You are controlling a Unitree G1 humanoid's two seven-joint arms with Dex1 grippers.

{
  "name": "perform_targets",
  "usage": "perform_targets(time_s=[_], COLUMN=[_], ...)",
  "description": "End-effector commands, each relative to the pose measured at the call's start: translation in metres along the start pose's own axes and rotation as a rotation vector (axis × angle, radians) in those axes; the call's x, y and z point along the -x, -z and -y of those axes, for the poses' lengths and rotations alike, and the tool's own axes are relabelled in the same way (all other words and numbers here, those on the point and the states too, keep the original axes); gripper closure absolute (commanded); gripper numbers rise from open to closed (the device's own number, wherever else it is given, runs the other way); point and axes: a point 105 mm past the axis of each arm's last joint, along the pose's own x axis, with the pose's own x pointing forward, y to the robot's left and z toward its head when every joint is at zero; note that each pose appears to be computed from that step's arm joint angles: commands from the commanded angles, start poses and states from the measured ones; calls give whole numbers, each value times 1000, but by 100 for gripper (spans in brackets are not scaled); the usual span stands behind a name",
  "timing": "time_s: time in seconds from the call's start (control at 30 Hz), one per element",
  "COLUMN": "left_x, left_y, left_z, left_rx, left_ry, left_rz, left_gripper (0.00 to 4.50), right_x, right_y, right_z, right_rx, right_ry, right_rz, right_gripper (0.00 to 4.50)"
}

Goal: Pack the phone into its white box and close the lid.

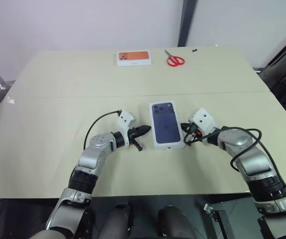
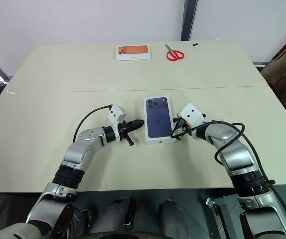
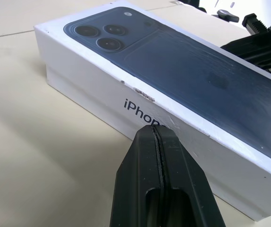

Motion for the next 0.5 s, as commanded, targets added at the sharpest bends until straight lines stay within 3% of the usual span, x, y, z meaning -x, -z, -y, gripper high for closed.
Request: perform_targets(time_s=[0.03, 0.5], left_x=[-7, -10], left_y=[-16, -13], left_z=[4, 8], left_rx=[-21, -21], left_ry=[21, 35], left_rz=[48, 36], left_gripper=[450, 450], right_x=[-2, 1], right_y=[-14, 0], right_z=[2, -4], right_rx=[41, 46], right_ry=[5, -12], right_rz=[41, -14], right_gripper=[447, 447])
